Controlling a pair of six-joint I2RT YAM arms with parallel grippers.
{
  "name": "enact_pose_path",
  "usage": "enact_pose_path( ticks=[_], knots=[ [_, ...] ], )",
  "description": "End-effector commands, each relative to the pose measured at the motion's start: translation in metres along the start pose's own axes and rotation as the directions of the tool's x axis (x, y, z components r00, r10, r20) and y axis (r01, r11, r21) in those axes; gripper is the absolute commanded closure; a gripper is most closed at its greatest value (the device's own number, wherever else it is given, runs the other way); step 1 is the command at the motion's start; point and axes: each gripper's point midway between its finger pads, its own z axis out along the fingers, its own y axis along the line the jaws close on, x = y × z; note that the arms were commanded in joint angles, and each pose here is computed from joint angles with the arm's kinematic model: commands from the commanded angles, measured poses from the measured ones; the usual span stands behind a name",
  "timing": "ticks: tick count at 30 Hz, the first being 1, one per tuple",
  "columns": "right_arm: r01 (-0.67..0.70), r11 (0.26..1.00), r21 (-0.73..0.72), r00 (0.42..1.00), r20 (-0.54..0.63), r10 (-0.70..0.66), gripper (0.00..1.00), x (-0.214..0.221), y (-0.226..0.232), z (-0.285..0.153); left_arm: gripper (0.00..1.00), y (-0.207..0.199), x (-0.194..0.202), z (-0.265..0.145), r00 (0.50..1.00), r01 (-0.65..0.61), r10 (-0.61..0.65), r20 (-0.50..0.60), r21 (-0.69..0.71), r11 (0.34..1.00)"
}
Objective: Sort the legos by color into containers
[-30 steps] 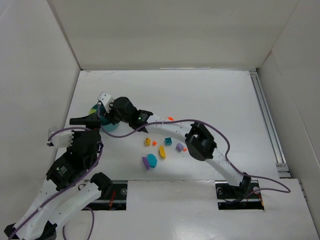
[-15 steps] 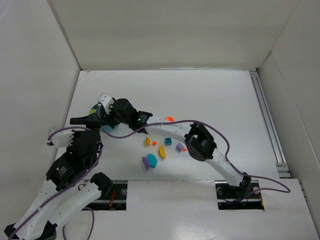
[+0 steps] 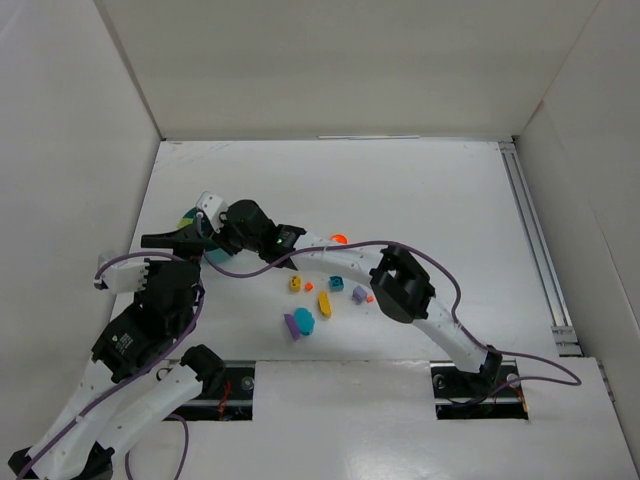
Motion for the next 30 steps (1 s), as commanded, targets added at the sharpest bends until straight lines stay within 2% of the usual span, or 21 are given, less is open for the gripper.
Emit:
enact_pose_path(
  ticks=[1, 13, 19, 28, 30],
  knots=[
    [0.030, 1.000, -0.002, 0.988, 0.151, -0.029, 0.62, -0.072, 0.011, -0.024, 0.00, 0.000, 0.008, 0.000, 0.999, -0.019, 0.019, -0.032, 0.006, 1.000],
    [-0.055, 0.996, 0.077, 0.965, 0.261, 0.033, 0.62, -0.095, 0.002, -0.022, 0.00, -0.004, 0.010, 0.001, 0.999, -0.026, 0.027, -0.030, 0.022, 0.999],
    [-0.067, 0.996, 0.052, 0.966, 0.254, 0.052, 0.58, -0.085, 0.009, -0.010, 0.00, -0.001, 0.010, 0.001, 0.999, -0.026, 0.027, -0.030, 0.022, 0.999],
    [-0.063, 0.997, 0.035, 0.964, 0.262, 0.052, 0.43, -0.081, 0.014, 0.002, 0.00, -0.001, 0.010, 0.001, 0.999, -0.026, 0.027, -0.030, 0.022, 0.999],
    [-0.063, 0.997, 0.035, 0.964, 0.260, 0.052, 0.42, -0.079, 0.015, 0.005, 0.00, -0.001, 0.010, 0.001, 0.999, -0.026, 0.027, -0.030, 0.022, 0.999]
  ],
)
